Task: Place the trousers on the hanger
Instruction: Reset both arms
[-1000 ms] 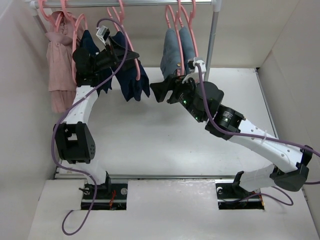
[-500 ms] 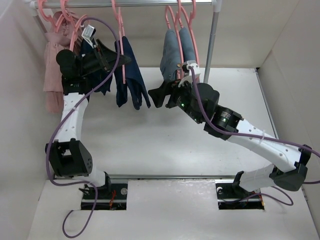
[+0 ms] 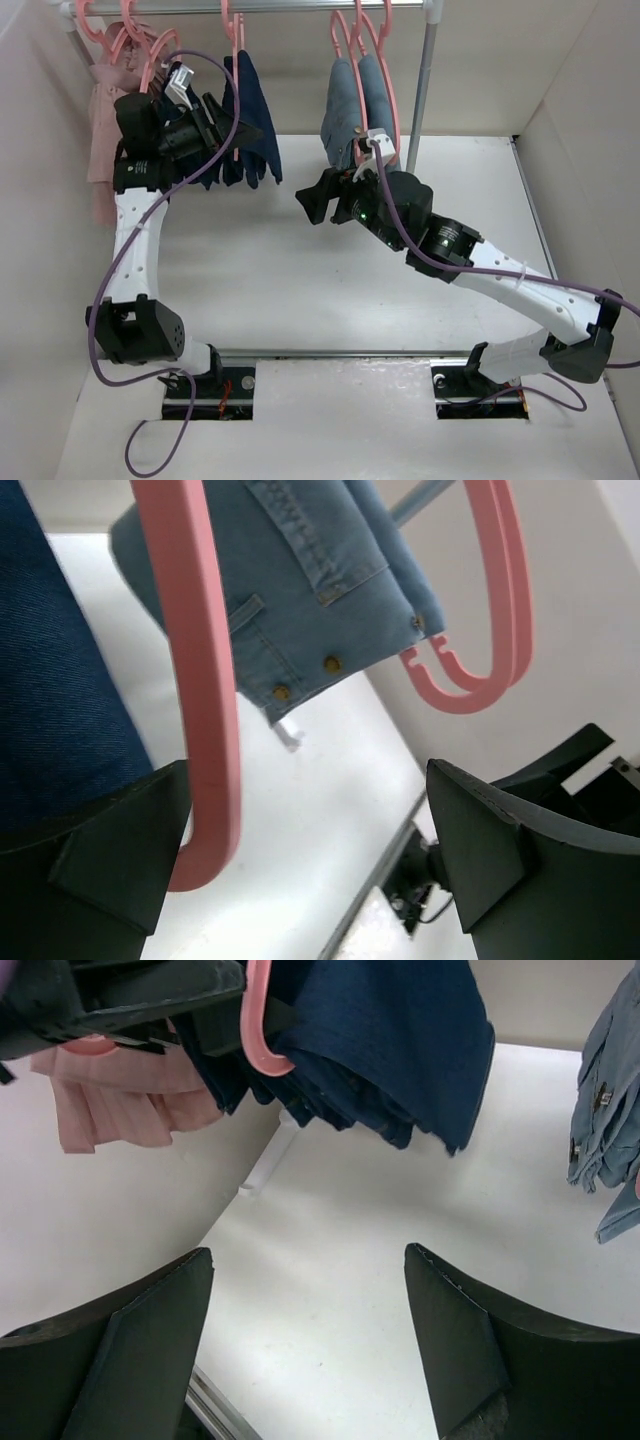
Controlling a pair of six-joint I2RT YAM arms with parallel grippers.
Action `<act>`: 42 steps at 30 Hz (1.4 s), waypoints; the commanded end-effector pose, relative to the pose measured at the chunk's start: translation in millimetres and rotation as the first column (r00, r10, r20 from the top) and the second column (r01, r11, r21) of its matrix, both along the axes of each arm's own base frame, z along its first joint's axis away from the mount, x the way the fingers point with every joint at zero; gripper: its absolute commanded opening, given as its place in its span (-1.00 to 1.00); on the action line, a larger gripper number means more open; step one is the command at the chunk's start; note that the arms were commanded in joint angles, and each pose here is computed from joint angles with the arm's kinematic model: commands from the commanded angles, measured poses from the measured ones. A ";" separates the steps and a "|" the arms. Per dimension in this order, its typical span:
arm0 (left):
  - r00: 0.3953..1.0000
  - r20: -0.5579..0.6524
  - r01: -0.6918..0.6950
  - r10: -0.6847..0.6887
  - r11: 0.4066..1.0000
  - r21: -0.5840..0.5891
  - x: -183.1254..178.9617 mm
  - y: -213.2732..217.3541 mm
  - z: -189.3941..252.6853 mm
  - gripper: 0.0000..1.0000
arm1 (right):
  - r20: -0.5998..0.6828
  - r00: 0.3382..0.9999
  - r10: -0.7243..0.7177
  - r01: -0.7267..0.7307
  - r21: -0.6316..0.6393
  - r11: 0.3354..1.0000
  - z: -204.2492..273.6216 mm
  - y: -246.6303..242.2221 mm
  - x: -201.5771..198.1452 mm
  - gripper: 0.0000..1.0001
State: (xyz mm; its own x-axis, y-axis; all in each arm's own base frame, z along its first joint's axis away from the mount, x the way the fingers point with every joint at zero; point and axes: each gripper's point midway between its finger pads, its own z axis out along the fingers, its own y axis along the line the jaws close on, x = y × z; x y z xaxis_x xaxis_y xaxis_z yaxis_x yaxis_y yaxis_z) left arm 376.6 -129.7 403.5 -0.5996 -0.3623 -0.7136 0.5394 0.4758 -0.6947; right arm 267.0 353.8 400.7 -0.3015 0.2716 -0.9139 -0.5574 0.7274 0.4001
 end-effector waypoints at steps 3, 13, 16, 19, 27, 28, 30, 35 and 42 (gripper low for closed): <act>0.976 0.194 -0.120 0.094 0.985 0.126 -22.7 13.5 42.9 1.00 | 0.041 0.999 0.009 -0.010 0.041 0.999 20.8 -12.4 -8.4 0.64; 0.933 0.262 -0.311 0.245 0.917 0.249 -21.3 41.3 45.5 1.00 | 0.036 0.999 0.029 -0.030 0.034 0.999 16.4 -9.6 -10.7 0.64; 0.909 0.293 -0.383 0.296 0.871 0.308 -18.9 55.5 42.5 1.00 | 0.035 0.999 0.038 -0.039 0.034 0.999 16.4 -8.5 -11.9 0.64; 0.852 0.382 -0.496 0.358 0.786 0.370 -24.1 77.0 49.2 1.00 | 0.041 0.999 0.029 -0.030 0.041 0.999 19.4 -14.0 -13.4 0.64; 0.579 0.731 -0.769 0.361 0.541 0.341 -102.3 117.4 61.9 1.00 | -0.019 0.998 -0.052 0.049 -0.128 0.991 -40.1 -39.3 -8.1 1.00; 0.561 0.750 -0.777 0.352 0.535 0.330 -111.5 117.0 54.4 1.00 | -0.034 0.997 -0.062 0.056 -0.158 0.986 -51.5 -41.9 -7.9 1.00; 0.539 0.772 -0.793 0.336 0.512 0.331 -130.7 118.7 16.5 1.00 | -0.076 0.992 -0.101 0.082 -0.229 0.970 -86.5 -49.8 -6.7 1.00; 0.586 0.755 -0.748 0.293 0.553 0.366 -153.3 106.1 -67.4 1.00 | -0.135 0.934 -0.332 0.303 -0.197 0.932 -140.5 -102.3 -4.1 1.00; 0.580 0.771 -0.727 0.263 0.595 0.344 -163.9 95.5 -133.9 1.00 | -0.232 0.781 -0.580 0.592 -0.021 0.805 -197.4 -186.8 -7.7 1.00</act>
